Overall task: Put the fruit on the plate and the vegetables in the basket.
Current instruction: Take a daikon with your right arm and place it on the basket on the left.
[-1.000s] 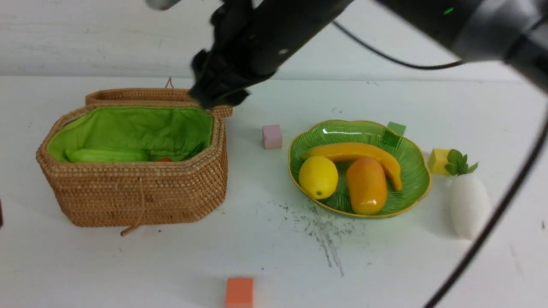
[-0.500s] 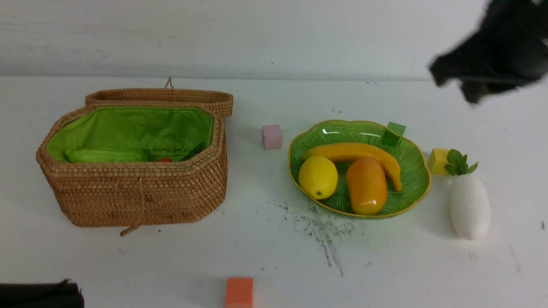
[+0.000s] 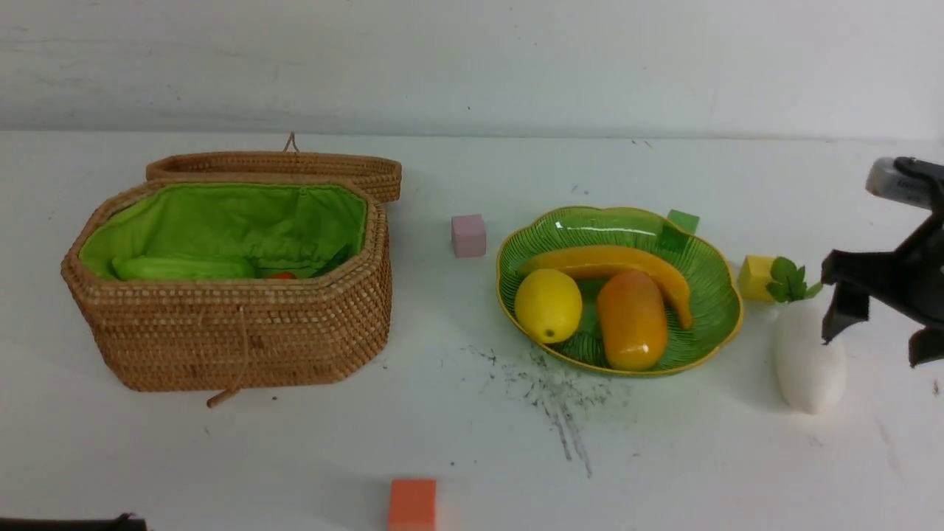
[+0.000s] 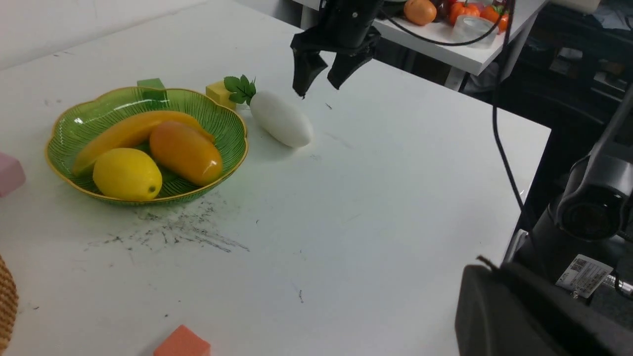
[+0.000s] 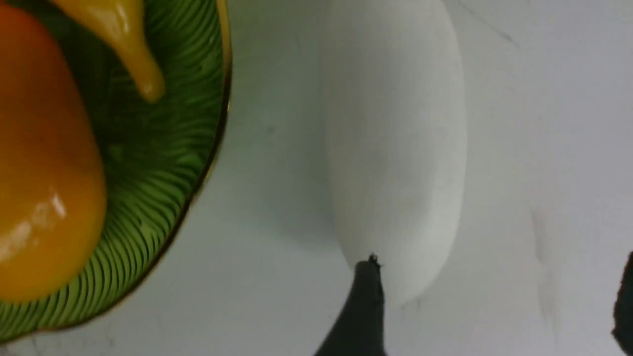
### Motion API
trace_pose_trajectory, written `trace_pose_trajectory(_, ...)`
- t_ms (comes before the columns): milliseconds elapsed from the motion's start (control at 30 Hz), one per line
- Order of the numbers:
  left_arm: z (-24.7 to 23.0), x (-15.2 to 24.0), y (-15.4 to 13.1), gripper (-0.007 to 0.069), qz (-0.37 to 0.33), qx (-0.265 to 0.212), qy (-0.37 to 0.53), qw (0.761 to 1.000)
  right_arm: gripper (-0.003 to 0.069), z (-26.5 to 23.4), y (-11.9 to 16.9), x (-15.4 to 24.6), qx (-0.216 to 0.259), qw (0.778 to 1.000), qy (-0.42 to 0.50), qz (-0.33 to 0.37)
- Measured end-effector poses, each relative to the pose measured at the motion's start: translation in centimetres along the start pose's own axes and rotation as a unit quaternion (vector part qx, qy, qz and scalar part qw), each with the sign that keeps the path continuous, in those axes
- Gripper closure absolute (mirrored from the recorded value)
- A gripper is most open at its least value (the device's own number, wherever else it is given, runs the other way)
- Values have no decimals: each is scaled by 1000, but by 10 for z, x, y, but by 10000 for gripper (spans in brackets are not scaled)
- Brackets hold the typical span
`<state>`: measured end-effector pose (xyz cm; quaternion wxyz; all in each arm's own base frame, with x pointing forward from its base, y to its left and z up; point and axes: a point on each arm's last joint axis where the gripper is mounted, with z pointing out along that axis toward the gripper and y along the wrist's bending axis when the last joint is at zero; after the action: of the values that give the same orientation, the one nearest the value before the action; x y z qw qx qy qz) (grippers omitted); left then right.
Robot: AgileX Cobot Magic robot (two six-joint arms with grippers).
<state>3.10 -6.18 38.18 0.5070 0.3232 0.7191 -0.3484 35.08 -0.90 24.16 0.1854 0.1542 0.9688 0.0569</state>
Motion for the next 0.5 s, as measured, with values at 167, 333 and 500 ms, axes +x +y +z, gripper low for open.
trace_pose_trajectory(167,0,0,0,617,0,0,0,1000,-1,43,0,-10,-5,1000,-23,3)
trace_pose_trajectory(333,0,0,0,611,0,0,0,1000,66,78,-3,-11,-2,1000,-18,4)
trace_pose_trajectory(500,0,0,0,610,0,0,0,1000,144,89,-5,-8,3,1000,-4,-13)
